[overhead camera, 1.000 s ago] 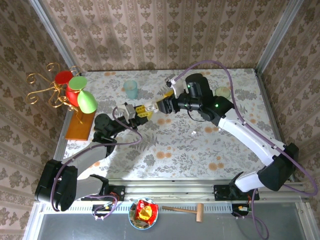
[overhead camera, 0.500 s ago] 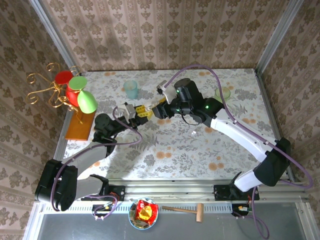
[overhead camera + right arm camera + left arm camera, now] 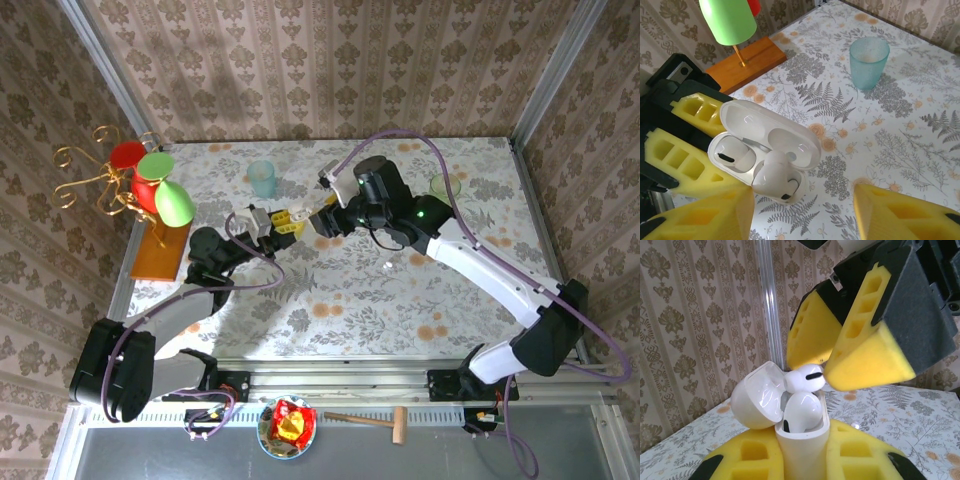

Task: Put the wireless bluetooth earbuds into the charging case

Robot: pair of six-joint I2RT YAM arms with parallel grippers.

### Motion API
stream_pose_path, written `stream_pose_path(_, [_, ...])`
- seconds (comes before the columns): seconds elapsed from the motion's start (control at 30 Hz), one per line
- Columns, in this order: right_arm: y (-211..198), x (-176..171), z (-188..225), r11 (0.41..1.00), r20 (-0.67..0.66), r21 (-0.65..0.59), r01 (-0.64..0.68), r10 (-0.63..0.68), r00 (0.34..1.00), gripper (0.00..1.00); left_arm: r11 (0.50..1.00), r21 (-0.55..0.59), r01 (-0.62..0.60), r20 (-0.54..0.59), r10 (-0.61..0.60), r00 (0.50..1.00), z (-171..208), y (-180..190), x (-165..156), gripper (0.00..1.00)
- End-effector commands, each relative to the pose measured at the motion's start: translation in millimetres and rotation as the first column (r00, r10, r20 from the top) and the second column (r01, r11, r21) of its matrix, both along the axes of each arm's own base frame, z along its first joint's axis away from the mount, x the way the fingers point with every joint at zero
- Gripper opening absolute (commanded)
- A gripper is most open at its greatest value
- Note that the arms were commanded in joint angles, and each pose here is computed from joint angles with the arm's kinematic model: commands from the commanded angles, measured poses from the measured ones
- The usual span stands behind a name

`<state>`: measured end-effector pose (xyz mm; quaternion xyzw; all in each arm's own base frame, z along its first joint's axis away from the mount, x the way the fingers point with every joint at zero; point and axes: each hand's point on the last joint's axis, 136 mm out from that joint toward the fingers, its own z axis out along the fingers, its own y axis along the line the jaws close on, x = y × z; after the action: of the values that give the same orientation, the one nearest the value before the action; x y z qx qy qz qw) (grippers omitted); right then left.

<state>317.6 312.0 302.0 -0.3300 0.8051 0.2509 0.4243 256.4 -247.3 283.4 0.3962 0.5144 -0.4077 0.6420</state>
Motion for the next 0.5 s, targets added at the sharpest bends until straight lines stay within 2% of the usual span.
stream_pose_path(0.0, [-4,-9,22,0.998,0.029,0.059,-0.016,0.015,0.999,0.59,1.000,-0.029,-0.001,0.063,0.003,0.998,20,2,0,0.00])
stream_pose_path(0.17, [4,-13,35,0.989,0.018,0.143,-0.037,0.035,0.999,0.58,1.000,-0.028,-0.003,0.064,0.004,0.998,19,2,1,0.00])
stream_pose_path(0.33, [13,-9,32,0.989,-0.021,0.143,-0.031,0.034,0.999,0.54,1.000,-0.029,-0.002,0.066,0.004,0.998,20,2,1,0.00])
stream_pose_path(0.47, [17,-6,26,0.991,-0.030,0.128,-0.027,0.031,0.999,0.37,1.000,-0.028,-0.001,0.064,0.003,0.998,19,1,1,0.00])
